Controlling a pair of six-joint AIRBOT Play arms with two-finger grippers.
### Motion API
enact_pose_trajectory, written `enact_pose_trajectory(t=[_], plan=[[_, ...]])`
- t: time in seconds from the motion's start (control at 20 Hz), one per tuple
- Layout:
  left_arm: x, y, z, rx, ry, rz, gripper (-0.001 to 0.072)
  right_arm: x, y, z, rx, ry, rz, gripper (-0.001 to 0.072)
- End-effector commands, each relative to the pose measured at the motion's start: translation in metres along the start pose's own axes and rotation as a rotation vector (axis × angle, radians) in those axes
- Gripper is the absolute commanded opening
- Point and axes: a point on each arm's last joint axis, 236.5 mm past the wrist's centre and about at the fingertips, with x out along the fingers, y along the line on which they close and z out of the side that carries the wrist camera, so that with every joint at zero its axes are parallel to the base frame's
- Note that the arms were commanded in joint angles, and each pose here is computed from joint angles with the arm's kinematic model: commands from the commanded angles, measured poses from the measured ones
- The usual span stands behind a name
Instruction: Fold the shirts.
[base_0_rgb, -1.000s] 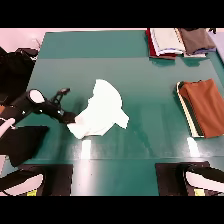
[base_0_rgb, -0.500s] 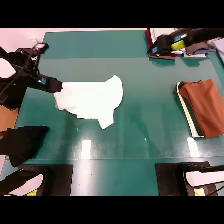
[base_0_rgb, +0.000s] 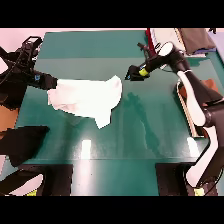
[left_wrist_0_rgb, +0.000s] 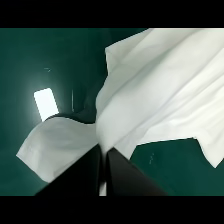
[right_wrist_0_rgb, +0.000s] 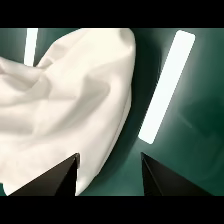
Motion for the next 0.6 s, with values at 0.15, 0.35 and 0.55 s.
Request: enact_pose_trajectory(t=[0.15, 0.35, 0.55], plan=[[-0.001, -0.001, 0.002, -0.023, -0.008, -0.004, 0.0026, 0.064, -0.002, 0.007, 0.053, -0.028, 0.031, 0.0458], [-0.001, -0.005, 0.003, -0.029, -0.011, -0.021, 0.0026, 0.081, 0.012, 0.011, 0.029, -0.059, 0.040, 0.0166], [-0.017, -0.005, 0.018, -0.017, -0.061, -0.011, 0.0026, 0.033, 0.049, 0.041, -0.170, -0.161, 0.053, 0.0013]])
